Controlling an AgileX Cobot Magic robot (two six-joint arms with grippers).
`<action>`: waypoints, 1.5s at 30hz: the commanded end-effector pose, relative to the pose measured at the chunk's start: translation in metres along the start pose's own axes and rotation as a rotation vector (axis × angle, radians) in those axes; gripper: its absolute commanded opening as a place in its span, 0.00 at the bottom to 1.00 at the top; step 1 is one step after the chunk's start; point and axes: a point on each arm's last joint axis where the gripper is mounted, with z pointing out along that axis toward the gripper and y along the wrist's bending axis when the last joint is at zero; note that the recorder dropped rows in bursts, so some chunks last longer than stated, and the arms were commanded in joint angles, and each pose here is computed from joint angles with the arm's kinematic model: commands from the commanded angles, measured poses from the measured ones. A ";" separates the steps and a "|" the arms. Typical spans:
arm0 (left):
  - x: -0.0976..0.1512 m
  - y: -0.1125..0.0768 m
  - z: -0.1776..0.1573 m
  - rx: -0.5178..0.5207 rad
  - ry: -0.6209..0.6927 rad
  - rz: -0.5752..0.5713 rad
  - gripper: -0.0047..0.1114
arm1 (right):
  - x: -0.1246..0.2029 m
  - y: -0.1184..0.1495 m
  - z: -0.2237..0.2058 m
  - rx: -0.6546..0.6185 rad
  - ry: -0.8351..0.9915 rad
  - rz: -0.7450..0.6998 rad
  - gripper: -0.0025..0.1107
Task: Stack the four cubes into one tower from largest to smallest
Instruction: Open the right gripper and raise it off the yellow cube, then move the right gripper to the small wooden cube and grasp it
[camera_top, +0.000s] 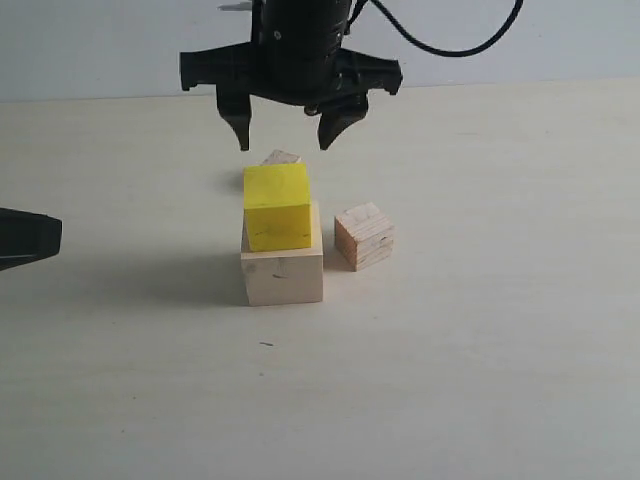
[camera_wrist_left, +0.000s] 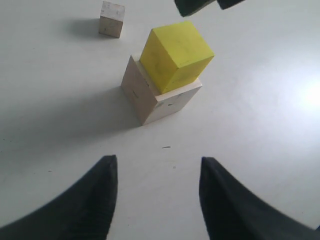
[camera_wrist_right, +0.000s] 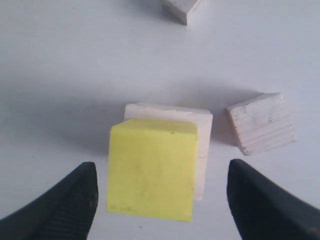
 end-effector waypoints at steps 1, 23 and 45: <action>0.000 0.000 0.000 0.001 -0.008 -0.007 0.47 | -0.004 -0.009 -0.025 0.051 -0.105 -0.076 0.63; 0.001 0.001 0.001 -0.006 -0.005 0.017 0.47 | -0.042 -0.104 -0.031 0.166 -0.092 -0.272 0.63; 0.000 0.003 0.001 -0.030 -0.017 0.071 0.47 | -0.036 -0.124 0.095 -0.145 0.265 -0.319 0.63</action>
